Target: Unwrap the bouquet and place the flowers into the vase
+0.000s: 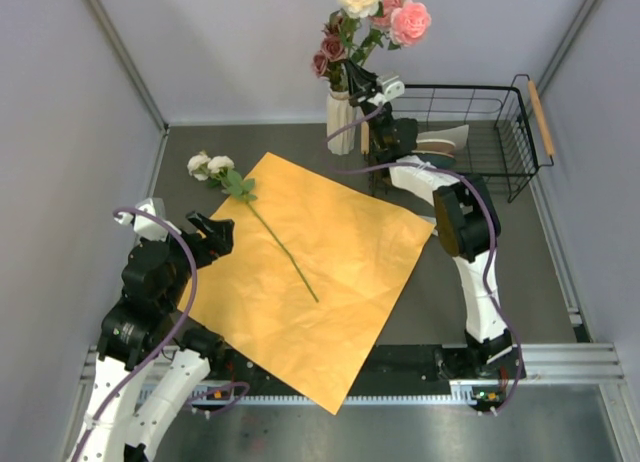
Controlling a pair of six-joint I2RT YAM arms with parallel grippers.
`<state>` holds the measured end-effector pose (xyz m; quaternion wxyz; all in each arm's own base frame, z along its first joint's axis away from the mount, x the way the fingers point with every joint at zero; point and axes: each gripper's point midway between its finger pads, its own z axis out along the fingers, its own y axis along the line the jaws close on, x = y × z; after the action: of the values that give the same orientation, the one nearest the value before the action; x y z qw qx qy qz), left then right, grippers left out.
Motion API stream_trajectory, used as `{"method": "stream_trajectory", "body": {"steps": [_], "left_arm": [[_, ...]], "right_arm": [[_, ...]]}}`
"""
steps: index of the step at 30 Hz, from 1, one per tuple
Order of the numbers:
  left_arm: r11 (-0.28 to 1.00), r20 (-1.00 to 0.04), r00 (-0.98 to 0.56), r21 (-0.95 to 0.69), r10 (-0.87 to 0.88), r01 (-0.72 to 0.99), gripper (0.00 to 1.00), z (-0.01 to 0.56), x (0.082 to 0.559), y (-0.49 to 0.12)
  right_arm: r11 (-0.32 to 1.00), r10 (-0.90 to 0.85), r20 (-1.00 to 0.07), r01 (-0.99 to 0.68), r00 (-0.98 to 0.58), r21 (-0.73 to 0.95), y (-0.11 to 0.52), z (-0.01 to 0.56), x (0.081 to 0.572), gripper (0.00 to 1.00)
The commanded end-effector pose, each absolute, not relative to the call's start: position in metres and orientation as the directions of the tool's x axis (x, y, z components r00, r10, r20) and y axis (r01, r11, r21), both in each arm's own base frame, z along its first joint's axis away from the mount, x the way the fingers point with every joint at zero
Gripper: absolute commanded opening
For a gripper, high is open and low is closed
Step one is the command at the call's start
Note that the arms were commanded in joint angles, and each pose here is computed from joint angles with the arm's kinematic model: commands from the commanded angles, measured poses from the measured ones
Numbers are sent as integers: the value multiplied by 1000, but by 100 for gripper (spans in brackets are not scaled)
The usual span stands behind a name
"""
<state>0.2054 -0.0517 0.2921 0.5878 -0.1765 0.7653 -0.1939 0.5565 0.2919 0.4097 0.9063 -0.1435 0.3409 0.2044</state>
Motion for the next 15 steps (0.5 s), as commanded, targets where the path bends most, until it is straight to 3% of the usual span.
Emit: {"method": "stream_trajectory", "body": {"steps": [1,15], "left_arm": [[851,-831,-214,-525,-514,-8,94,304,208,-56],[842,-822,-224,-540,-524,12,94,306,206,-60]], "right_arm": [[886,332,-576,-457,747,-83,274,427,536,0],[883,286,-733,-467,617,-49,281,344,564,0]]}}
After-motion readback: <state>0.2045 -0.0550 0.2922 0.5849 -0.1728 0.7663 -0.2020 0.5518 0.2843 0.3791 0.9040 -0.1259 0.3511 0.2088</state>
